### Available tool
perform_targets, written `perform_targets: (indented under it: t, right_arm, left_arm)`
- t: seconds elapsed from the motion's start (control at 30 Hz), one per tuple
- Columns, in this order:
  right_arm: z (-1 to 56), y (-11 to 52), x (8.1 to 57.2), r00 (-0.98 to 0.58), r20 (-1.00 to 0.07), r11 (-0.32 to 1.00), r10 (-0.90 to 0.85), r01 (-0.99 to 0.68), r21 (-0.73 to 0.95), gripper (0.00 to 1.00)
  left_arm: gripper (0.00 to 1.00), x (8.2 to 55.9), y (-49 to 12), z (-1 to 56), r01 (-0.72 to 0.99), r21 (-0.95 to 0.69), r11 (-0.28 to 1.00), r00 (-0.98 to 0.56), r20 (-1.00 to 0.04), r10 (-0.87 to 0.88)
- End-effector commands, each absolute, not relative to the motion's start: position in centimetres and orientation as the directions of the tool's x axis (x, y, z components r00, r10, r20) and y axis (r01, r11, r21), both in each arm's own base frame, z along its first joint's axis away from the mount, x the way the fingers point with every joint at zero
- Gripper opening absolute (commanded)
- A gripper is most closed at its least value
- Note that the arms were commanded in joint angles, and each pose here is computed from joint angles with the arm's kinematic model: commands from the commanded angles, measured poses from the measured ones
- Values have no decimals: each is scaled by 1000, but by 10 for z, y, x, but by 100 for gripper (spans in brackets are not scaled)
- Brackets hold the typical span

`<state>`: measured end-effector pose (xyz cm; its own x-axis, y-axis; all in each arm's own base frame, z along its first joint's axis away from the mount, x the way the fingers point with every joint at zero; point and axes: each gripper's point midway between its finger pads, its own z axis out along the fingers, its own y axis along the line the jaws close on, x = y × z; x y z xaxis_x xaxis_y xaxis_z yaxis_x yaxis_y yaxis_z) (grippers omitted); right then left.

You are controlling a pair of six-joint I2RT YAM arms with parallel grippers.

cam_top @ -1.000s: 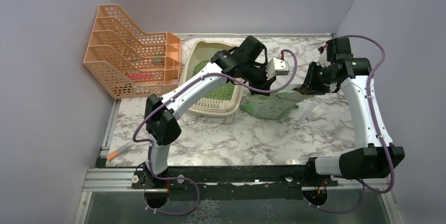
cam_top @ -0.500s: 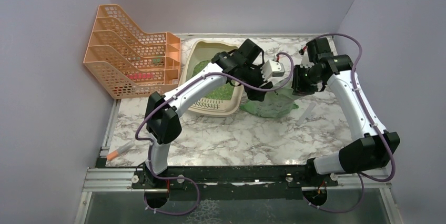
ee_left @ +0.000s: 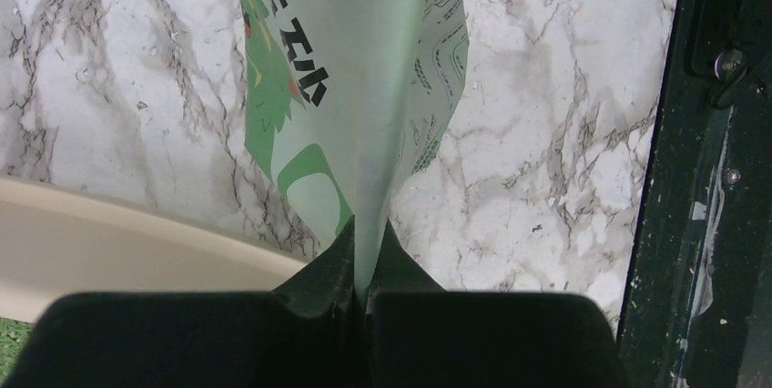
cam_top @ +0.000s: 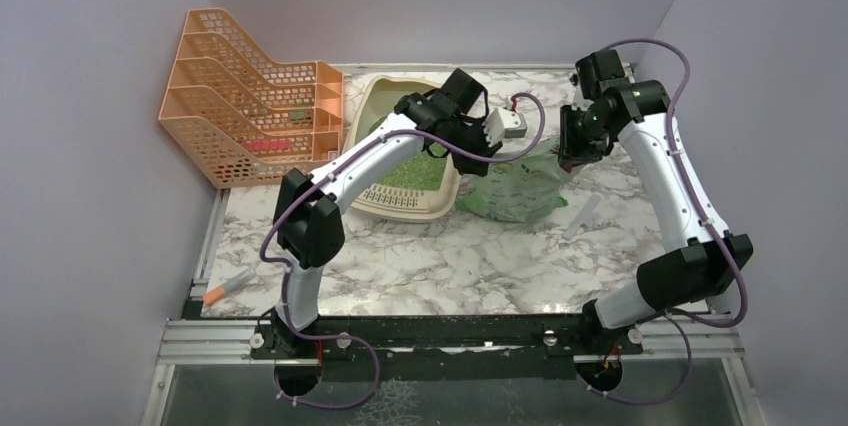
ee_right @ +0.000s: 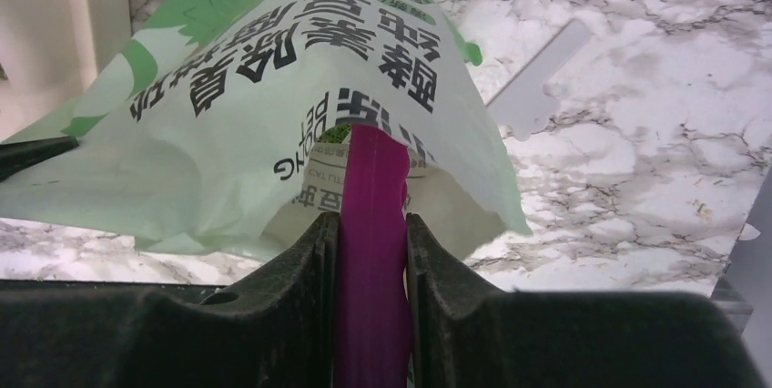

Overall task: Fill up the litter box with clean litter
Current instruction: 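Scoop the cat litter from the cat litter bag.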

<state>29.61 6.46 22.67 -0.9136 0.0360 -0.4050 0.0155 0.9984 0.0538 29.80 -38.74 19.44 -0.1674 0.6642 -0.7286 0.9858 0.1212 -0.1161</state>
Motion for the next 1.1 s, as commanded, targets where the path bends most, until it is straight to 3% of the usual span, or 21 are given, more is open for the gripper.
perform_targets:
  t: [0.0,0.37,0.6,0.77,1.0,1.07]
  right_arm:
    - [245,51,300,-894,-447,999,23,33,-15,1]
    - [194,81,317,-953,-297,992,-63,-91,84,1]
    - [203,72,346,-939,-344,999,-18,-26,18,3]
    - [211,72,357,-897,-441,999,33,19,36,7]
    - [206,73,336,-850,-509,990,134,90,111,17]
    - [206,73,332,-821,-546,984,168,108,140,26]
  left_arm:
    - [0,285,-390,196,989,-121,84,-146,-732,666]
    - [0,281,-391,190,995,-56,84,-99,-706,702]
    - [0,285,-393,196,996,-38,86,-88,-713,696]
    - [0,282,-395,195,995,-52,81,-94,-714,694]
    - [0,286,-393,195,995,-34,99,-94,-708,700]
    - [0,287,-393,195,994,-33,101,-95,-707,701]
